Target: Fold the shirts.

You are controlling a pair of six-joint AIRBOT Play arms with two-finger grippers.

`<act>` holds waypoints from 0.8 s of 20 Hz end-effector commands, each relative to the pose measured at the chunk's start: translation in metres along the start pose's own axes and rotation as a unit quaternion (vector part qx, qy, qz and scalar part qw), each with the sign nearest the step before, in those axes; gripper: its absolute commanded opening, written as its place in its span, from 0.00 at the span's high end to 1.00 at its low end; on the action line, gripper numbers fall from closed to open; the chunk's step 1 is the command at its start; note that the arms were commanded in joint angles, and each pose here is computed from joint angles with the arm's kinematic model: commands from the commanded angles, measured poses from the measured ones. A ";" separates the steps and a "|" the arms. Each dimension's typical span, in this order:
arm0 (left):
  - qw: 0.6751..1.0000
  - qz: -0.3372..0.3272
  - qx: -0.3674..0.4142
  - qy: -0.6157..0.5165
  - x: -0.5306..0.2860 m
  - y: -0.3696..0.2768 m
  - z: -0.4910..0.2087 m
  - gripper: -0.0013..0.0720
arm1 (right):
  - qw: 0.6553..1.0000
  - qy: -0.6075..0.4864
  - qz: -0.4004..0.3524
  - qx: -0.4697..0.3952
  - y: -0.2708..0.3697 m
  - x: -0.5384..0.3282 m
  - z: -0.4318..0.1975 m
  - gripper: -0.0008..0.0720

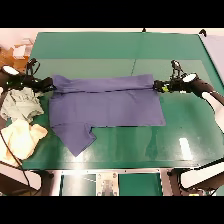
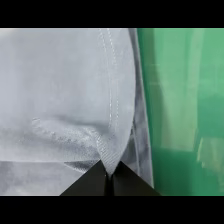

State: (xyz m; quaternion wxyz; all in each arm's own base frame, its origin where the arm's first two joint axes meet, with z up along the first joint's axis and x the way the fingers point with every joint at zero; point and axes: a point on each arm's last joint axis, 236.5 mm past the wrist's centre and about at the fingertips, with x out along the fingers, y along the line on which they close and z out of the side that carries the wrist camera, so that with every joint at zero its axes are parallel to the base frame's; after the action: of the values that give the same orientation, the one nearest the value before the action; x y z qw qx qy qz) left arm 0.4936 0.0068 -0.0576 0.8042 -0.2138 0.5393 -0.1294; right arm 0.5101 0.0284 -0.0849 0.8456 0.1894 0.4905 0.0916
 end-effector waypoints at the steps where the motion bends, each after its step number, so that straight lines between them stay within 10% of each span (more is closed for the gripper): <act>1: 1.000 -0.004 0.007 -0.004 -0.004 -0.006 0.006 0.95 | 1.000 0.016 0.010 0.008 0.002 -0.004 -0.005 0.97; 16: 0.999 -0.017 0.019 0.043 -0.025 -0.019 -0.004 0.95 | 0.998 0.048 0.031 0.015 -0.003 -0.032 -0.006 0.97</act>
State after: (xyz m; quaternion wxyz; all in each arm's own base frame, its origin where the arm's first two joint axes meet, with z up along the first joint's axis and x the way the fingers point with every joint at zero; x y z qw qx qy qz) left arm 0.4875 0.0036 -0.0297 0.7909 -0.1991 0.5576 -0.1547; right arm 0.4930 0.0146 -0.0695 0.8172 0.2165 0.5223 0.1116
